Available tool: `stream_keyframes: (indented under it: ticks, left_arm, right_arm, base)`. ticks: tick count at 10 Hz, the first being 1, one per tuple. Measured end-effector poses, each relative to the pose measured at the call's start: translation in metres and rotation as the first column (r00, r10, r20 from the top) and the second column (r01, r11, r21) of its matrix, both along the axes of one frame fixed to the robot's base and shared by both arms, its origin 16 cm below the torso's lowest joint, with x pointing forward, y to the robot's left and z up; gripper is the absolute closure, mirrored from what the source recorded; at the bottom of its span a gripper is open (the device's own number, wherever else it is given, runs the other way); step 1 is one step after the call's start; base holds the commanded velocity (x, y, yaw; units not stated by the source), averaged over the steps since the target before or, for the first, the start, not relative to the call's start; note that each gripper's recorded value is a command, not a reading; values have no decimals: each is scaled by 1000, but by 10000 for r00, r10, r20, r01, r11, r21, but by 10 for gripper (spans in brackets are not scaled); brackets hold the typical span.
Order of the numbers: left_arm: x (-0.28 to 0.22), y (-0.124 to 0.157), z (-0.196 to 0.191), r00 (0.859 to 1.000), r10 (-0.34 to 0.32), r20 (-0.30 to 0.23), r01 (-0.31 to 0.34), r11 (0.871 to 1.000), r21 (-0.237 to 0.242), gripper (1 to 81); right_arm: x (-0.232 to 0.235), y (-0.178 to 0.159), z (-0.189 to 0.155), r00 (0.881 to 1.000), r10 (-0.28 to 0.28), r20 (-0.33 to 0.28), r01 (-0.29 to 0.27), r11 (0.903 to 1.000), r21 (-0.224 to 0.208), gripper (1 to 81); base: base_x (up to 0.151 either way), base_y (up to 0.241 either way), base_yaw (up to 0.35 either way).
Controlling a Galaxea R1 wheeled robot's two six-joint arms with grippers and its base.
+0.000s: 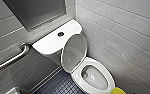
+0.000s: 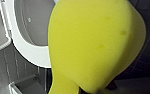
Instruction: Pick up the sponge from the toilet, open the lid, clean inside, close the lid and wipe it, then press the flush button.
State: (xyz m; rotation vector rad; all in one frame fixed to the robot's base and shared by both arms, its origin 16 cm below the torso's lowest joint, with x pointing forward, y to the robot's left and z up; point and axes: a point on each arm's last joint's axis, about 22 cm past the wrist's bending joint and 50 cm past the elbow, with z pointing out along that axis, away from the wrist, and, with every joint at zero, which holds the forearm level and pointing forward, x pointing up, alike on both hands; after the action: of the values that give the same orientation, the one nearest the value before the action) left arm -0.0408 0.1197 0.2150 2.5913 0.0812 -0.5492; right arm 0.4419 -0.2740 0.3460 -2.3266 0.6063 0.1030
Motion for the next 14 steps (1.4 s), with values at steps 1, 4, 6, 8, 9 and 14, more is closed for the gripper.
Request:
stream_keyframes:
  ticks: [1, 4, 6, 8, 9, 14]
  left_arm:
    - [0, 0, 0, 10000, -2, -6, 2, 10000, 0, 10]
    - [0, 0, 0, 10000, 0, -2, 0, 10000, 0, 10]
    - [0, 0, 0, 10000, -1, 4, 1, 10000, -5, 10]
    - [0, -1, 0, 10000, -4, 25, 4, 10000, -12, 10]
    - [0, 0, -1, 10000, -13, 37, 13, 10000, -12, 10]
    - [0, -1, 0, 10000, -5, 27, 5, 10000, -12, 10]
  right_arm:
    - [-1, 0, 12, 10000, -17, 24, 17, 9999, 117, 811]
    - [38, 35, 39, 9962, 86, 863, -164, 9958, 900, 811]
    - [51, 51, 47, 9936, 434, 1042, -558, 9913, 1189, 811]
    - [77, 91, 58, 9853, 831, 1494, -1098, 9775, 1804, 811]
    - [89, 110, 57, 9807, 1043, 1652, -1370, 9700, 2009, 811]
    - [193, 218, 30, 9435, 1711, 2839, -2350, 9493, 2088, 811]
  base:
    - [0, 0, 0]
    - [0, 0, 0]
    - [0, 0, 0]
    - [0, 0, 0]
    - [0, 0, 0]
    - [0, 0, 0]
